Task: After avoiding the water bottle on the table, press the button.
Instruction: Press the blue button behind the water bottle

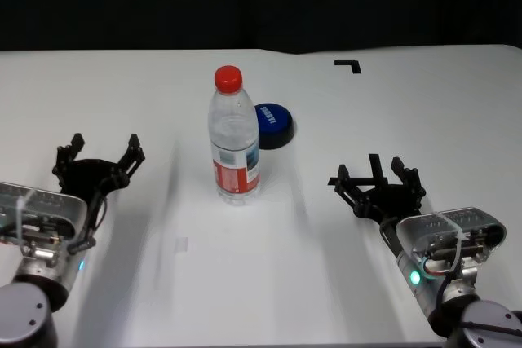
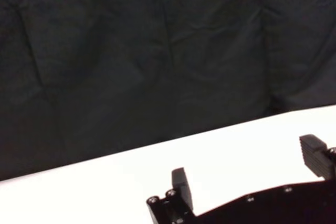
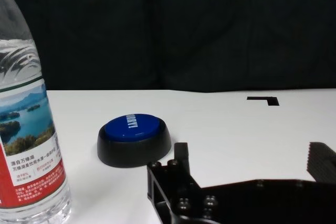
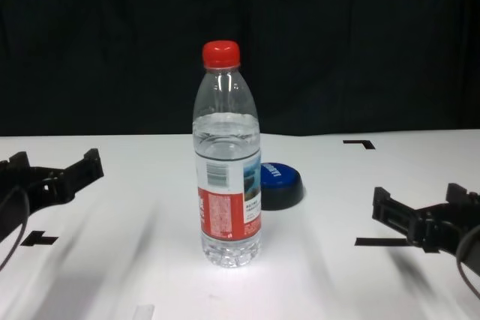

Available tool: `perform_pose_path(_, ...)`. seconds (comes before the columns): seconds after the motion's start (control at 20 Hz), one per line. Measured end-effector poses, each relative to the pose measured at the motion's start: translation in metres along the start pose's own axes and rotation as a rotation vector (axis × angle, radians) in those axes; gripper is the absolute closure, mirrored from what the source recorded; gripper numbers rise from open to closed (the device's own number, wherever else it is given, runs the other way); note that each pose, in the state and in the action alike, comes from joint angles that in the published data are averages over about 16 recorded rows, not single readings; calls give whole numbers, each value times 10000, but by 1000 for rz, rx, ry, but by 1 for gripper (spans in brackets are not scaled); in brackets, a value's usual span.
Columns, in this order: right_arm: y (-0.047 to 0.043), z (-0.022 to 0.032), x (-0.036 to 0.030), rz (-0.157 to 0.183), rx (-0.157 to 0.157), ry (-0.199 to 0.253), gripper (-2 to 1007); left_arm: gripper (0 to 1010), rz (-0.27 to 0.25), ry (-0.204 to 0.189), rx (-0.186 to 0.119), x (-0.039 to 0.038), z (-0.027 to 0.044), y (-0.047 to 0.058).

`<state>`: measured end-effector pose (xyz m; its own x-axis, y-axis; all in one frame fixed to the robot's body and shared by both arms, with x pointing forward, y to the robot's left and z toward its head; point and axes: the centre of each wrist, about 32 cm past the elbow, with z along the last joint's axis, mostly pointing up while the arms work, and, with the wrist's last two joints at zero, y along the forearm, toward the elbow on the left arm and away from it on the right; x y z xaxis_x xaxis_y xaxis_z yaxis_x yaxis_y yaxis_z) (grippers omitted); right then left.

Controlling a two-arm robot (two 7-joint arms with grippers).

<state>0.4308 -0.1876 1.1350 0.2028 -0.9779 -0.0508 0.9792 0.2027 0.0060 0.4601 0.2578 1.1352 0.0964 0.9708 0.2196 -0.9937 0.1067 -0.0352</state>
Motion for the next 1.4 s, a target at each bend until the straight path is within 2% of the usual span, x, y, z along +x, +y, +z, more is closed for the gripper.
perform_pose_path(0.9, 0, 0, 0, 0, 0, 0, 2, 7, 29, 8, 12, -4, 3, 182)
perform_pose_path(1.4, 0, 0, 0, 0, 0, 0, 2, 7, 35, 15, 20, -35, -11, 260)
